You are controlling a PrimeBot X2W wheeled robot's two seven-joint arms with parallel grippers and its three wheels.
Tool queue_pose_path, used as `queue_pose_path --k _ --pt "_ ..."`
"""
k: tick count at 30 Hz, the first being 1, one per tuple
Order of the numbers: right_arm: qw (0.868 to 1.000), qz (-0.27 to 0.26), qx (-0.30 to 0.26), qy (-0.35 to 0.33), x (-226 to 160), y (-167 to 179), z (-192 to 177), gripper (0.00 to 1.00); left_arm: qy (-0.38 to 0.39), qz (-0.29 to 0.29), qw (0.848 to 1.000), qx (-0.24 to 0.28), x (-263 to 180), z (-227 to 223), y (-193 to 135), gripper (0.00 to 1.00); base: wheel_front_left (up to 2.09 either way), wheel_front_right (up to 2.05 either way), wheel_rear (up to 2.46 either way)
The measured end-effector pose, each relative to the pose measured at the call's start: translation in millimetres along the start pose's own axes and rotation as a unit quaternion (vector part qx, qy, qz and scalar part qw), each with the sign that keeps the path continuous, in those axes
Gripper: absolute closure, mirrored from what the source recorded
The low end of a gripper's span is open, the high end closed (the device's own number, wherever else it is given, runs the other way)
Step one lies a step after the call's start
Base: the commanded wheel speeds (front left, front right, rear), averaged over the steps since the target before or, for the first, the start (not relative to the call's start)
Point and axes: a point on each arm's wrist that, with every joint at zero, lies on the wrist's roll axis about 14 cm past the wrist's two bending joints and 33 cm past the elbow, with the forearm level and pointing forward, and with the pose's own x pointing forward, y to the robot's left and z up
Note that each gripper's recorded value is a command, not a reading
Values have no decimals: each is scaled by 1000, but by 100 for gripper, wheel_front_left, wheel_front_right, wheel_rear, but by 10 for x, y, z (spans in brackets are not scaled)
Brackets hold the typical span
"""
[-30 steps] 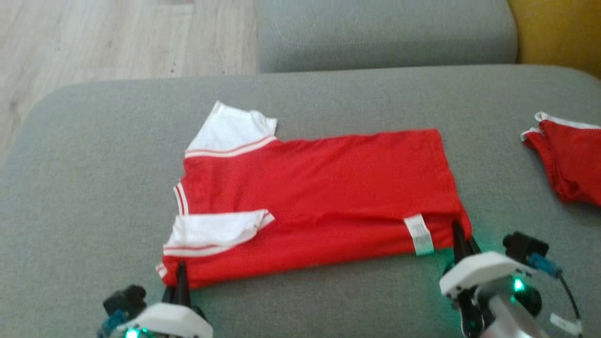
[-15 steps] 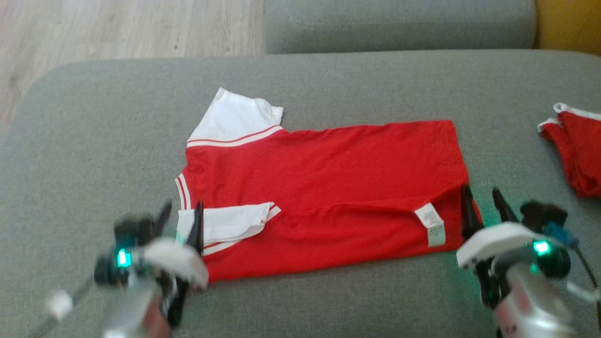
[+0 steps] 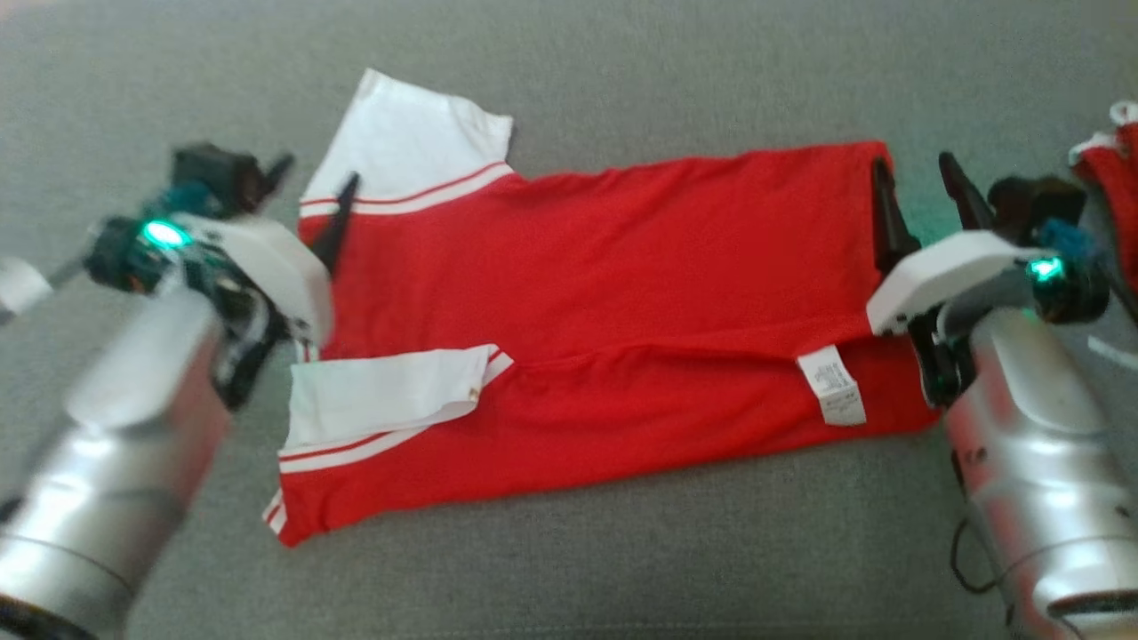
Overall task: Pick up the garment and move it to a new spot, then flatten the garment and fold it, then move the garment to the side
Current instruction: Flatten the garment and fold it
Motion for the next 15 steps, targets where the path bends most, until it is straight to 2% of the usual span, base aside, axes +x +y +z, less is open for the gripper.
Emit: queue_pose_path --k 4,9,15 --pt "1000 0 -5 7 140 -35 -57 0 2 -4 1000 12 211 137 166 0 0 0 0" --pt "1000 1 -9 14 222 -63 -155 0 -8 -27 999 23 526 367 158 0 0 0 0" --pt "1000 -8 -2 28 193 -164 -343 0 25 -37 999 27 844 182 177 0 0 0 0"
